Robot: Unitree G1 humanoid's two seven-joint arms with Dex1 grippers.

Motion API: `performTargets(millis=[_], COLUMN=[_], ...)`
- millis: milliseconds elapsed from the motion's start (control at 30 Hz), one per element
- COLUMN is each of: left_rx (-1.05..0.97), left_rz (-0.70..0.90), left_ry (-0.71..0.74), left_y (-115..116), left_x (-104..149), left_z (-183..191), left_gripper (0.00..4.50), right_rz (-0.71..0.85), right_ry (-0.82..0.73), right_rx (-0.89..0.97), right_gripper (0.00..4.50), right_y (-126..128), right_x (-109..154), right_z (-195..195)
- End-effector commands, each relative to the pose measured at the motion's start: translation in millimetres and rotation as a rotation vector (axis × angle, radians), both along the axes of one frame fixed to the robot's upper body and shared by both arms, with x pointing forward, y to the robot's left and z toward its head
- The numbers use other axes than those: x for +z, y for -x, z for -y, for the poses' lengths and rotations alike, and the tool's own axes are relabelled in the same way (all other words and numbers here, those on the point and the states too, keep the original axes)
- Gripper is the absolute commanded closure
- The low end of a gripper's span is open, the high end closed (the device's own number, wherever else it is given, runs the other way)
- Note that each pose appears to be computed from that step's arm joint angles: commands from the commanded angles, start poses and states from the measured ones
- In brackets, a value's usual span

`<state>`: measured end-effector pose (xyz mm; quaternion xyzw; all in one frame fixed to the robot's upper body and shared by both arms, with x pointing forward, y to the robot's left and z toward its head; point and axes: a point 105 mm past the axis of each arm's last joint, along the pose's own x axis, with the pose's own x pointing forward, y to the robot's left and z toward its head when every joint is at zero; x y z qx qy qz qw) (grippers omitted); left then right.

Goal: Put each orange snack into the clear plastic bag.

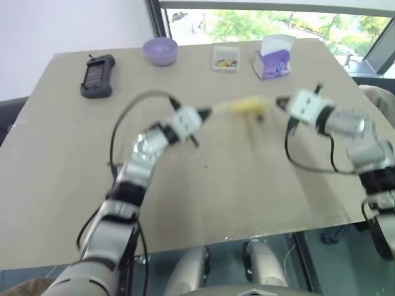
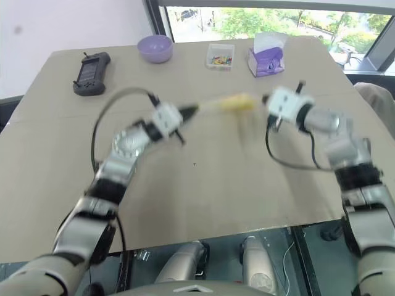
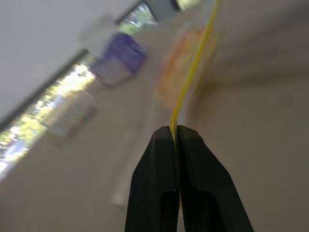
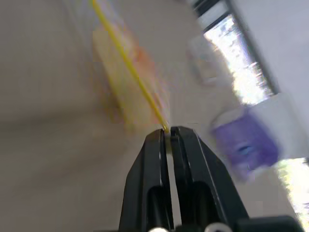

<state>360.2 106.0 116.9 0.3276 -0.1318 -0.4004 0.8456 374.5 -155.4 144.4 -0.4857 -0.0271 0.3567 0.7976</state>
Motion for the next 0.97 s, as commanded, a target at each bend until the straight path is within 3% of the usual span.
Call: performTargets(millis=[33, 67, 167, 367, 433, 600, 967], left_rx=[-0.028, -0.025, -0.028, -0.005, -0.001, 0.043, 0.063], left_rz=[-0.05, -0.066, -0.137, -0.289, -0.34, -0.423, -0.499], left_ry=[-0.044, -0.033, 0.016, 0.178, 0.236, 0.342, 0.312], left_y=[18, 22, 31, 52, 60, 81, 95], left_x=[-10, -11, -9, 11, 18, 44, 60], left_z=[-7, -8, -13, -48, -57, -86, -103], left_gripper=[4.5, 4.5, 3.57, 0.83, 0.03, 0.03, 0.03], right_rz=[-0.014, -0.036, -0.111, -0.211, -0.238, -0.269, -0.261], right_ry=[-0.034, -0.051, -0.082, -0.185, -0.243, -0.382, -0.484], right_rx=[-0.008, -0.014, -0.027, -0.087, -0.095, -0.108, -0.12], right_gripper=[4.43, 4.43, 3.55, 0.74, 0.0, 0.0, 0.0], right_y=[12, 15, 25, 46, 54, 74, 87], right_x=[2, -1, -9, 1, 7, 26, 42], right_z=[-2, -2, 5, 46, 56, 76, 80])
